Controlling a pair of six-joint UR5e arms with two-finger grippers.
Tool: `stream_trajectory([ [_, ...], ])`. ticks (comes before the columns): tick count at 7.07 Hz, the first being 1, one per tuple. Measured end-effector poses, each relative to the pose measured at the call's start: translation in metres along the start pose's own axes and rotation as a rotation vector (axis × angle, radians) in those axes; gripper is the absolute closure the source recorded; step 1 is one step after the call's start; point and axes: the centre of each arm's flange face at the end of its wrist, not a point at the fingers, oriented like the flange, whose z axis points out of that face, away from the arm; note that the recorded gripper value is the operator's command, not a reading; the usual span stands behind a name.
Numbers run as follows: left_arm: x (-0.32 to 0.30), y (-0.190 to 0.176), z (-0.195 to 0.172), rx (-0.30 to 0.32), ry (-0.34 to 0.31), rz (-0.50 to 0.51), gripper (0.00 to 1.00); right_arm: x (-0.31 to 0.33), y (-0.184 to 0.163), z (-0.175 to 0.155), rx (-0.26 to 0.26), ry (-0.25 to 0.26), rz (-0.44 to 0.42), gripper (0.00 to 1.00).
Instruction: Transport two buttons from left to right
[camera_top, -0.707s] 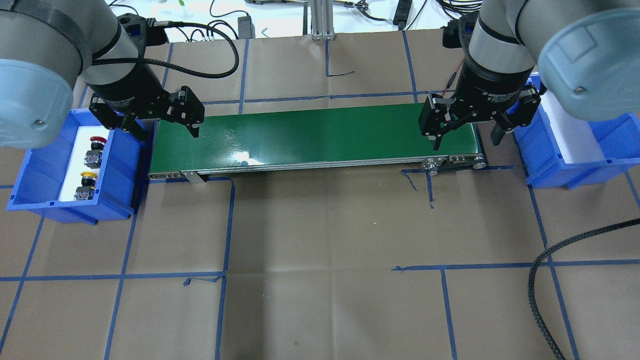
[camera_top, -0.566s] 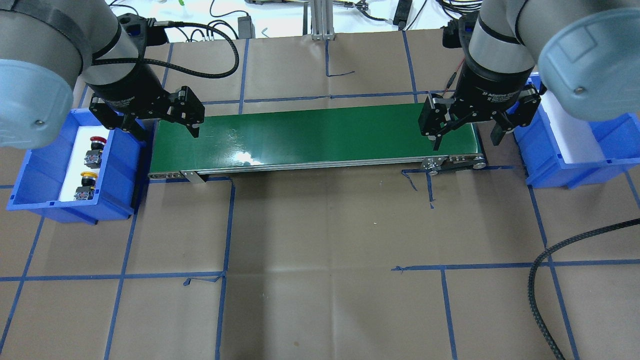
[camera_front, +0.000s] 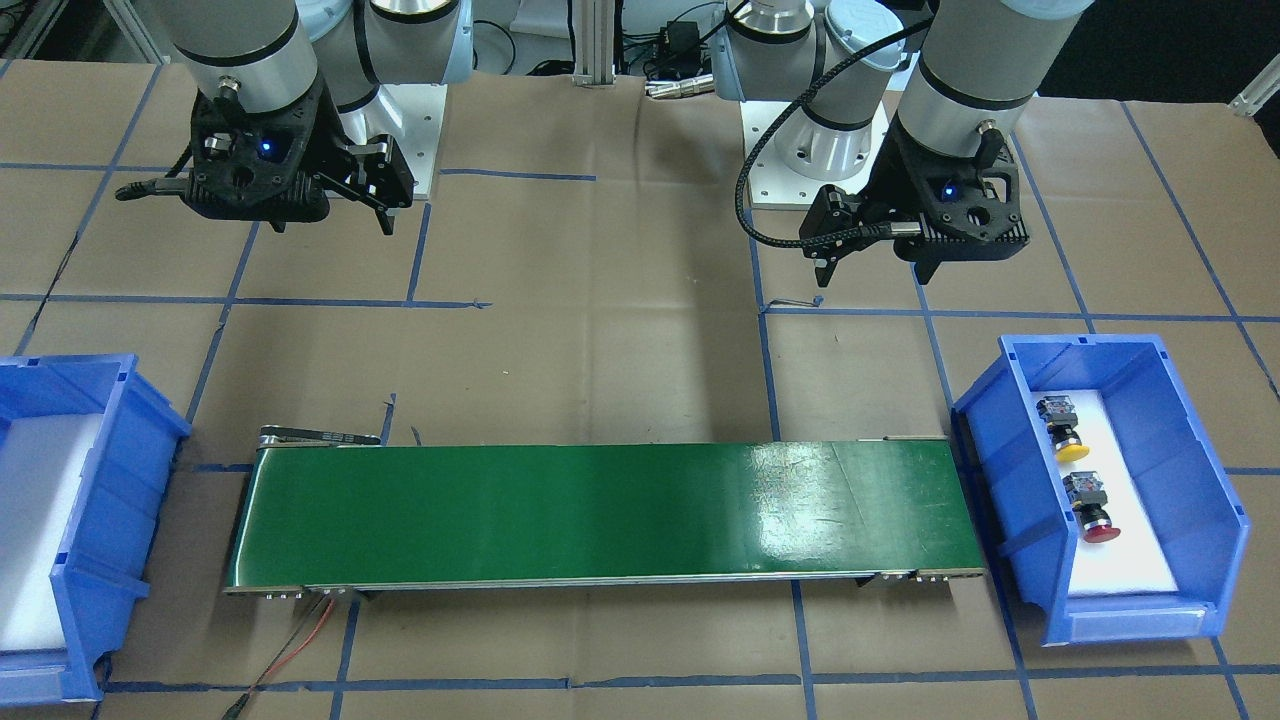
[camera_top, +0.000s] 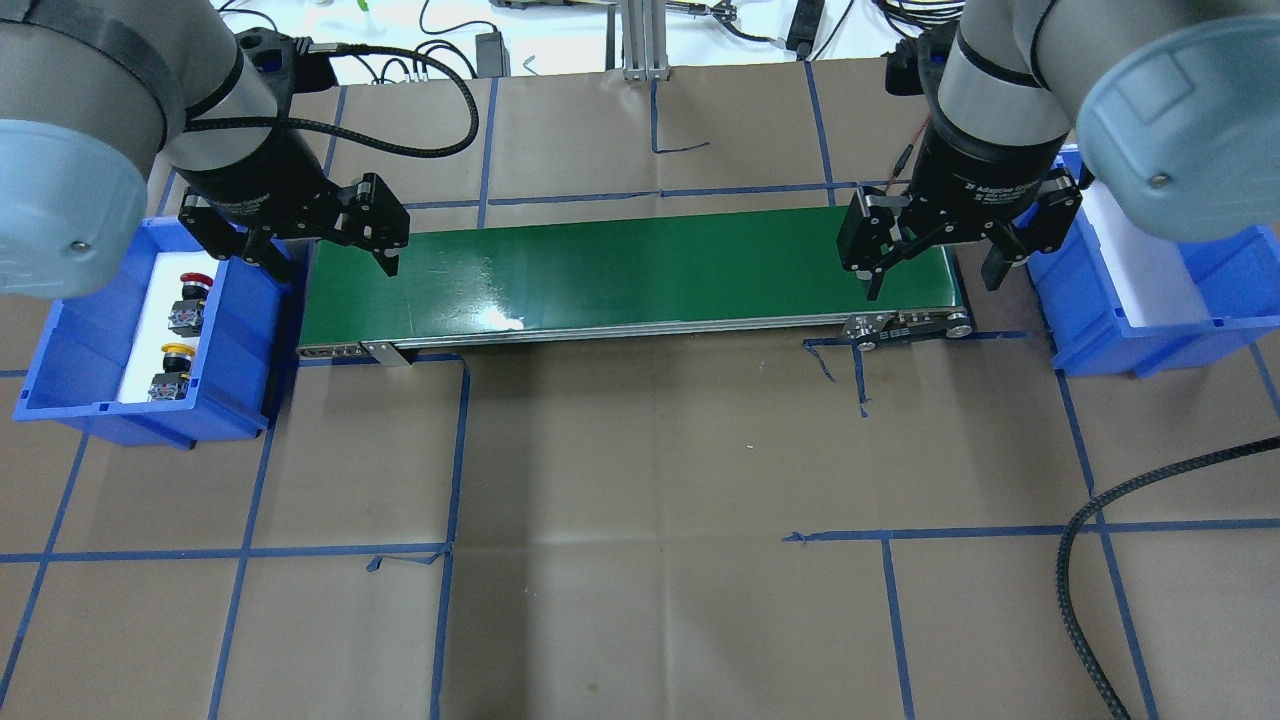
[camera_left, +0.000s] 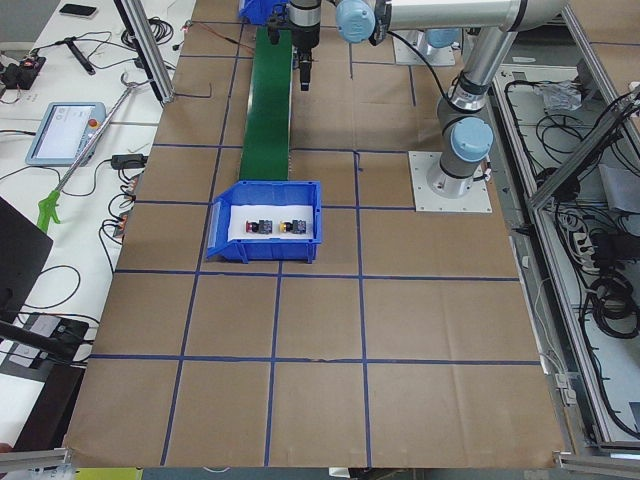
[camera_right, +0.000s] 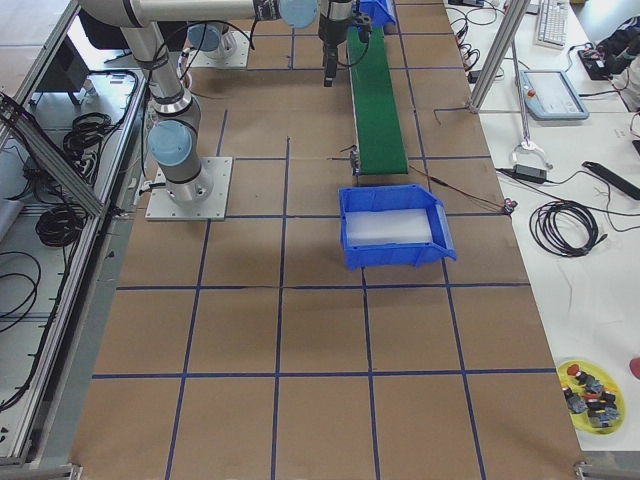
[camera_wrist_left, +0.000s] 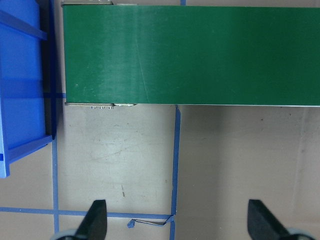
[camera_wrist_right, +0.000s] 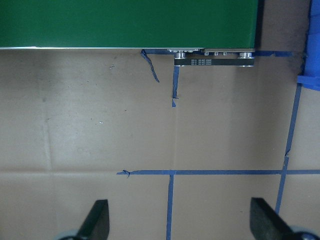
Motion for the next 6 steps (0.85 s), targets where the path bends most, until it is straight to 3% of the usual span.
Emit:
stream_trajectory([
  [4,-0.005,0.0,0.004,-0.008,0.001,-0.003,0.0,0.0,0.0,0.001,-0.002,0.0,0.0,0.0],
  [6,-0.042,-0.008,0.007,-0.015,0.003,-0.031,0.0,0.0,0.0,0.001,-0.002,0.0,0.0,0.0],
])
